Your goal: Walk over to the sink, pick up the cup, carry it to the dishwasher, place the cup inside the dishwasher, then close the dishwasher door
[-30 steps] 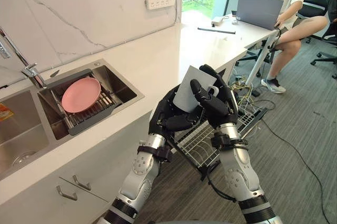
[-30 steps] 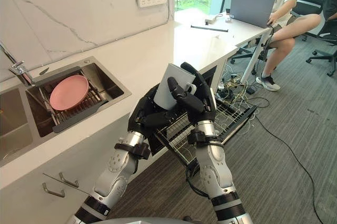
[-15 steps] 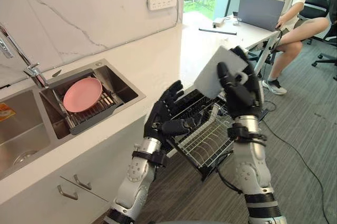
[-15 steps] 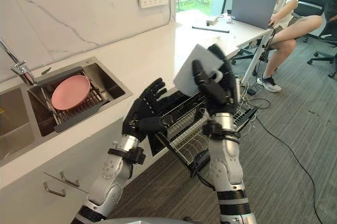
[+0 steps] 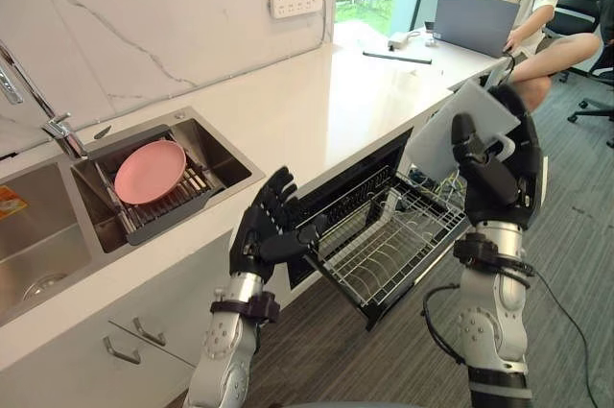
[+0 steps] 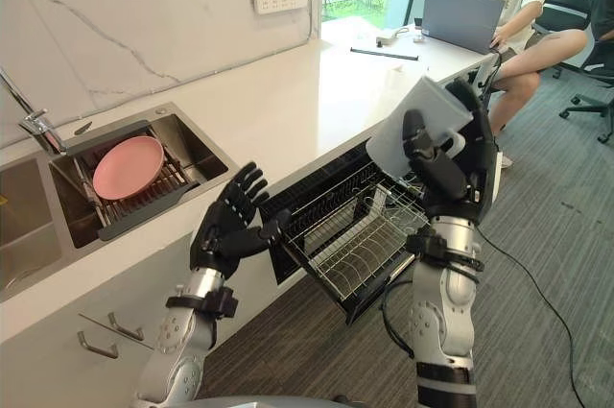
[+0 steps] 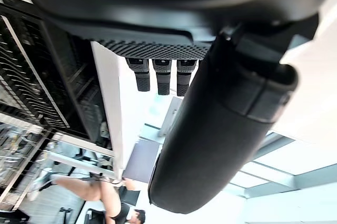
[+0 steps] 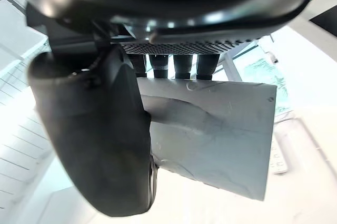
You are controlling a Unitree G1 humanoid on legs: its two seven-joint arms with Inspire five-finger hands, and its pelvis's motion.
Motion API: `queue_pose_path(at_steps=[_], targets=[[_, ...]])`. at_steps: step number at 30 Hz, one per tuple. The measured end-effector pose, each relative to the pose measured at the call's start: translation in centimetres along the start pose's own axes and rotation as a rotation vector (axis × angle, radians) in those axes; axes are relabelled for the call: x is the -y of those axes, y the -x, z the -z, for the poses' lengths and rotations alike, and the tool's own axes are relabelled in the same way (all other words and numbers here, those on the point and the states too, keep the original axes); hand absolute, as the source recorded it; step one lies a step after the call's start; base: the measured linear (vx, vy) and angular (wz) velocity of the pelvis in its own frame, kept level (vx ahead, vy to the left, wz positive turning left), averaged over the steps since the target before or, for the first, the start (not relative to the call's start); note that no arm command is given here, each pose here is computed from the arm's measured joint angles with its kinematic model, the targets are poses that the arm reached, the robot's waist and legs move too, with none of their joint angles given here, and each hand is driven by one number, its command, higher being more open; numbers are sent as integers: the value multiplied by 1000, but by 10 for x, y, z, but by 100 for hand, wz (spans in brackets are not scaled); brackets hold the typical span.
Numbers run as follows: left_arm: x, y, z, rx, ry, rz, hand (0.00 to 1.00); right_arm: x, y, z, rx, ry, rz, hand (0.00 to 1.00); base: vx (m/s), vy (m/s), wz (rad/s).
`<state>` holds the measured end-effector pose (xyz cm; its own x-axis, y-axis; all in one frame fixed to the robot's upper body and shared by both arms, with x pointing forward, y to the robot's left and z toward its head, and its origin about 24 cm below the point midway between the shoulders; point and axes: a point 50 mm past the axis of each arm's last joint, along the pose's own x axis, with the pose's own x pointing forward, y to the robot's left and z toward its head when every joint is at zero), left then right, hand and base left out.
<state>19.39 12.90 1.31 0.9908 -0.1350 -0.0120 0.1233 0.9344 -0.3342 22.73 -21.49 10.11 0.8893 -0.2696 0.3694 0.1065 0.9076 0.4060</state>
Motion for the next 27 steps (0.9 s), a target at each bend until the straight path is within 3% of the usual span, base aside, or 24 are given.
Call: queue_pose_path(at_steps=[9,14,18,27], targets=[[-53,59,73,-406,-95,-152,90,45,41,47,-326,379,25,30,-2,-5,3],[-74,82,92,-550,-167,-217,90,63,54,67,-467,501,49,30,13,-10,24],[-85,81,91,-549,-183,-282,90,63,39,73,-466,555,36,30,-10,-3,17],[-102,34,73,-441,-249,-390,90,37,-50,57,-284,685,-52,30,-76,5,18]])
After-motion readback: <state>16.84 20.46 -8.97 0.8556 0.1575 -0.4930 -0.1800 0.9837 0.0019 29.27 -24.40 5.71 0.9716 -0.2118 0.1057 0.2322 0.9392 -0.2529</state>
